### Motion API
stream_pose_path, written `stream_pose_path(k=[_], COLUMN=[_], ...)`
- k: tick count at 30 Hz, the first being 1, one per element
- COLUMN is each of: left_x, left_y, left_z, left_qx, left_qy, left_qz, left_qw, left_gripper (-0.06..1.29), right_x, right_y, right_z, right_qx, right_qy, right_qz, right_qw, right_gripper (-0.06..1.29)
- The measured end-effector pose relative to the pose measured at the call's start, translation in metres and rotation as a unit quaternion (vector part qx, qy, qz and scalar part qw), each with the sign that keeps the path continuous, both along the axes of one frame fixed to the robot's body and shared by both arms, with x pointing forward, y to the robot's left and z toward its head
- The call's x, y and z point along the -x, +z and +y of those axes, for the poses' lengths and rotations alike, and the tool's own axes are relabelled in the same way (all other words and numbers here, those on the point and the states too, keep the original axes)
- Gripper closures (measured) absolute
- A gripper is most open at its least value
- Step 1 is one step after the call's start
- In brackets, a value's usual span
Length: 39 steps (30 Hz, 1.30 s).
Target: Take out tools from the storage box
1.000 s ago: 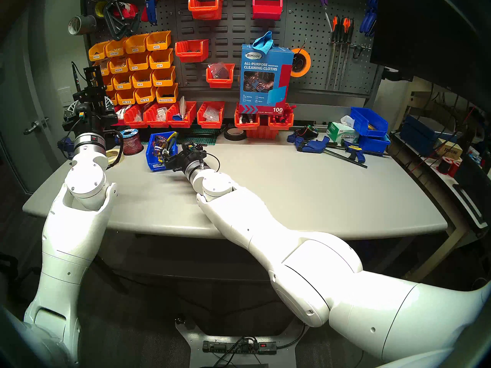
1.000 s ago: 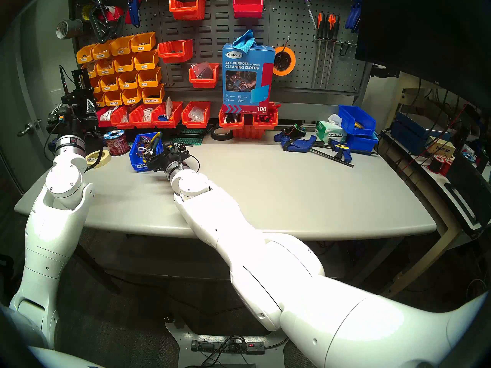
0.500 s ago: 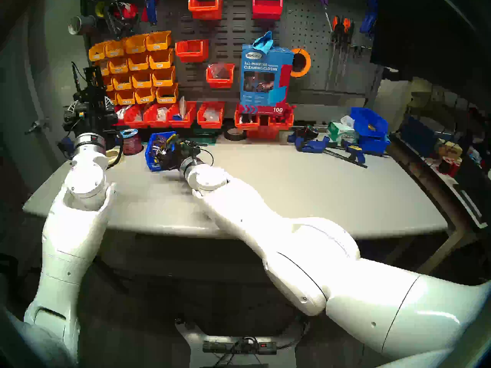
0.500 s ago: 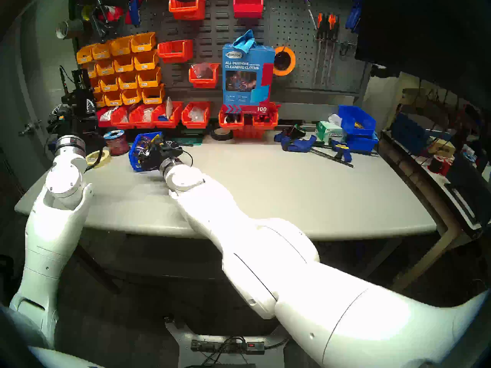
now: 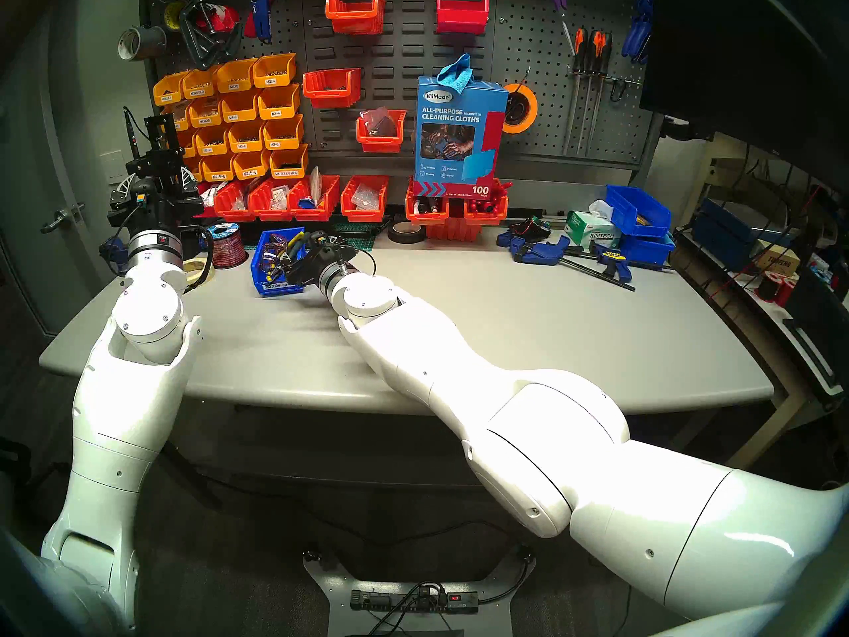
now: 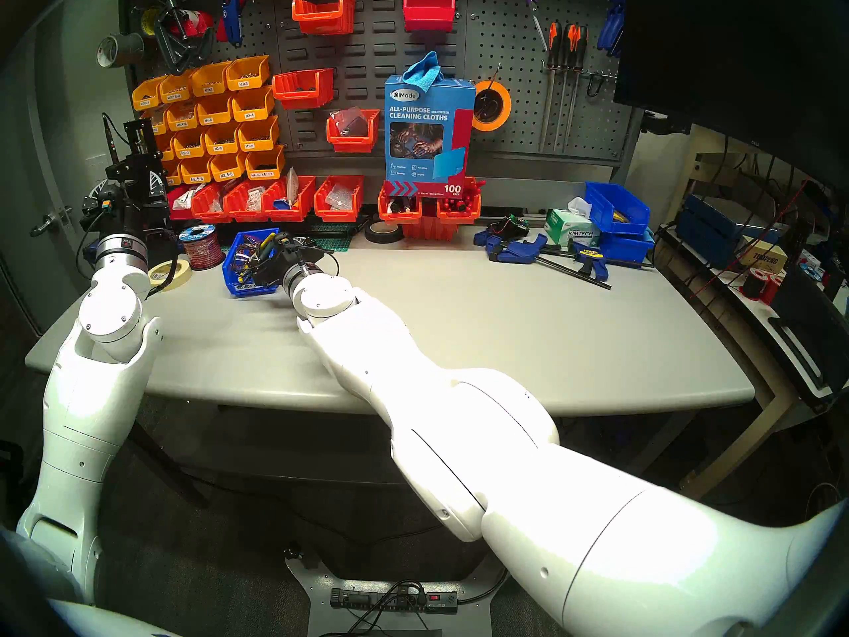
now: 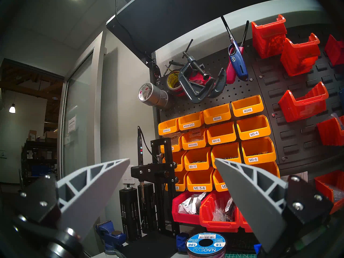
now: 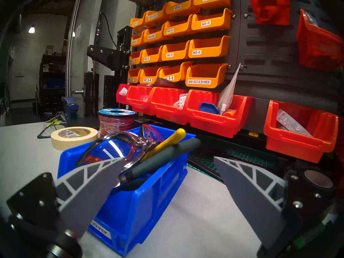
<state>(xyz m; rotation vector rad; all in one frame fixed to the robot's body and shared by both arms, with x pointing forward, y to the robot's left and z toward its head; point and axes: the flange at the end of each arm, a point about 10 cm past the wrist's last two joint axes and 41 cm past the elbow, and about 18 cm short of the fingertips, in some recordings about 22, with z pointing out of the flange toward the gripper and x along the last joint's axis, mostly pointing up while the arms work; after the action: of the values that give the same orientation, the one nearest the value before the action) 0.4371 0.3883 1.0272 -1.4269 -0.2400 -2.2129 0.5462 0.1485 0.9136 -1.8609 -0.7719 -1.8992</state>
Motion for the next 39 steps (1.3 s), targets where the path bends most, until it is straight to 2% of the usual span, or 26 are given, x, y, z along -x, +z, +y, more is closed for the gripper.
stream_pose_path(k=[6,14,15,16,18,21,27,30,39], left_x=[0.0,0.0,0.0,0.0,0.0,0.0,0.0,0.0,0.0], left_y=[0.0,0.0,0.0,0.0,0.0,0.0,0.0,0.0,0.0], left_z=[0.0,0.0,0.0,0.0,0.0,0.0,0.0,0.0,0.0], left_qx=[0.0,0.0,0.0,0.0,0.0,0.0,0.0,0.0,0.0], left_qy=[0.0,0.0,0.0,0.0,0.0,0.0,0.0,0.0,0.0], left_qz=[0.0,0.0,0.0,0.0,0.0,0.0,0.0,0.0,0.0], left_qw=[1.0,1.0,1.0,1.0,1.0,1.0,1.0,1.0,1.0], left_gripper=[0.0,0.0,0.0,0.0,0.0,0.0,0.0,0.0,0.0], right_x=[0.008,0.018,0.019,0.019,0.02,0.019,0.019,0.019,0.019], right_y=[-0.009,-0.014,-0.015,-0.016,-0.017,-0.018,-0.019,-0.019,-0.018], right_z=[-0.003,-0.004,-0.004,-0.004,-0.004,-0.004,-0.003,-0.002,-0.005], right_qx=[0.022,0.033,0.034,0.035,0.037,0.038,0.037,0.036,0.037], right_qy=[0.008,0.016,0.015,0.014,0.011,0.006,-0.001,-0.004,-0.009], right_qz=[0.021,0.036,0.037,0.038,0.038,0.037,0.035,0.034,0.032], right_qw=[0.9995,0.9987,0.9986,0.9986,0.9986,0.9986,0.9987,0.9988,0.9988], right_gripper=[-0.01,-0.01,0.09,0.27,0.8,1.07,1.15,1.26,1.27])
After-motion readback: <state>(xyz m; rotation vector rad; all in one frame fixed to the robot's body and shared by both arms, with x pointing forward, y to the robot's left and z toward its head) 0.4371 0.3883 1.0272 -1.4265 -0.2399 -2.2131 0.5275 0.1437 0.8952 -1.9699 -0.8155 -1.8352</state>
